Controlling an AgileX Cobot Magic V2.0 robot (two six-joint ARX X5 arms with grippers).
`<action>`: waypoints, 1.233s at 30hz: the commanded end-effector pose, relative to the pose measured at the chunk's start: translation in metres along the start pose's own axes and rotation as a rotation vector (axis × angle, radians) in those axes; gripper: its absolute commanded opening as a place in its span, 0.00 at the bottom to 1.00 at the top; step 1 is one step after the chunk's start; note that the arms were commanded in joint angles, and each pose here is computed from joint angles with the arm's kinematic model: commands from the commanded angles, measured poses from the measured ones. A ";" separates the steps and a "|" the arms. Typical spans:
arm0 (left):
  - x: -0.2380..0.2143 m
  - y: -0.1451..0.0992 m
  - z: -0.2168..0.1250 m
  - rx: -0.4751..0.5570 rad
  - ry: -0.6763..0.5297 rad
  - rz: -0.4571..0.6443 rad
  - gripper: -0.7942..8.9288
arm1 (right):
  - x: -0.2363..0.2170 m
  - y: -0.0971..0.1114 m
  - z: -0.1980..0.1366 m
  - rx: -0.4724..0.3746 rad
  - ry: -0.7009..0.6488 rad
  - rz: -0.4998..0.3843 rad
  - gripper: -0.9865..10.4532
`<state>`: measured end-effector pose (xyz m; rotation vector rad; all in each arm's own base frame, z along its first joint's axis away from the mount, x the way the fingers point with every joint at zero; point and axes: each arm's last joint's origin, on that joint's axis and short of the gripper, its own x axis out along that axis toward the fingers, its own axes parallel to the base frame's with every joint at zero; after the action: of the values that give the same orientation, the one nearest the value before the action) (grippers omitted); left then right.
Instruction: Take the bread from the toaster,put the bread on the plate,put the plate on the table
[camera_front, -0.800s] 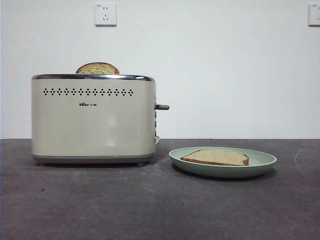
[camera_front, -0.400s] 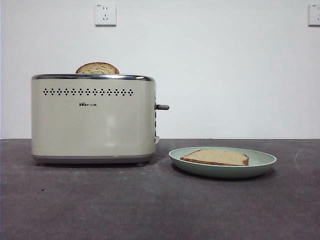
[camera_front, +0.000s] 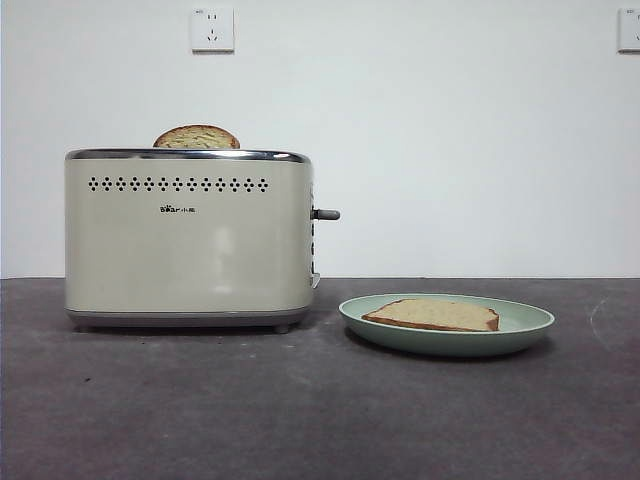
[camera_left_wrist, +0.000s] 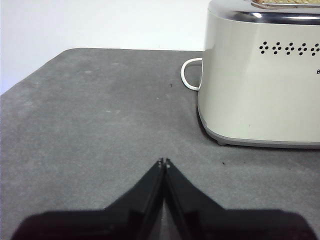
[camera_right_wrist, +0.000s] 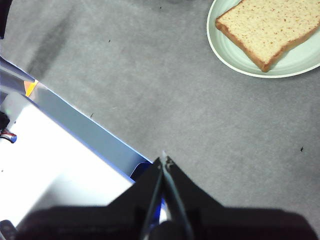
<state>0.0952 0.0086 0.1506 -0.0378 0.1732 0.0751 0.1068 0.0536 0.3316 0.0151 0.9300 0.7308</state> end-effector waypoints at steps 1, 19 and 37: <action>0.001 0.000 -0.003 -0.007 0.005 0.000 0.08 | 0.000 0.000 0.000 -0.010 -0.002 -0.001 0.09; 0.001 0.000 -0.003 -0.007 0.005 0.000 0.08 | 0.000 0.000 0.000 -0.010 -0.002 -0.002 0.09; 0.001 0.000 -0.003 -0.007 0.005 0.000 0.08 | -0.031 -0.012 -0.035 -0.150 -0.564 -0.321 0.09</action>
<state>0.0952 0.0086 0.1506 -0.0379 0.1729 0.0739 0.0729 0.0167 0.3401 -0.0514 0.3167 0.4640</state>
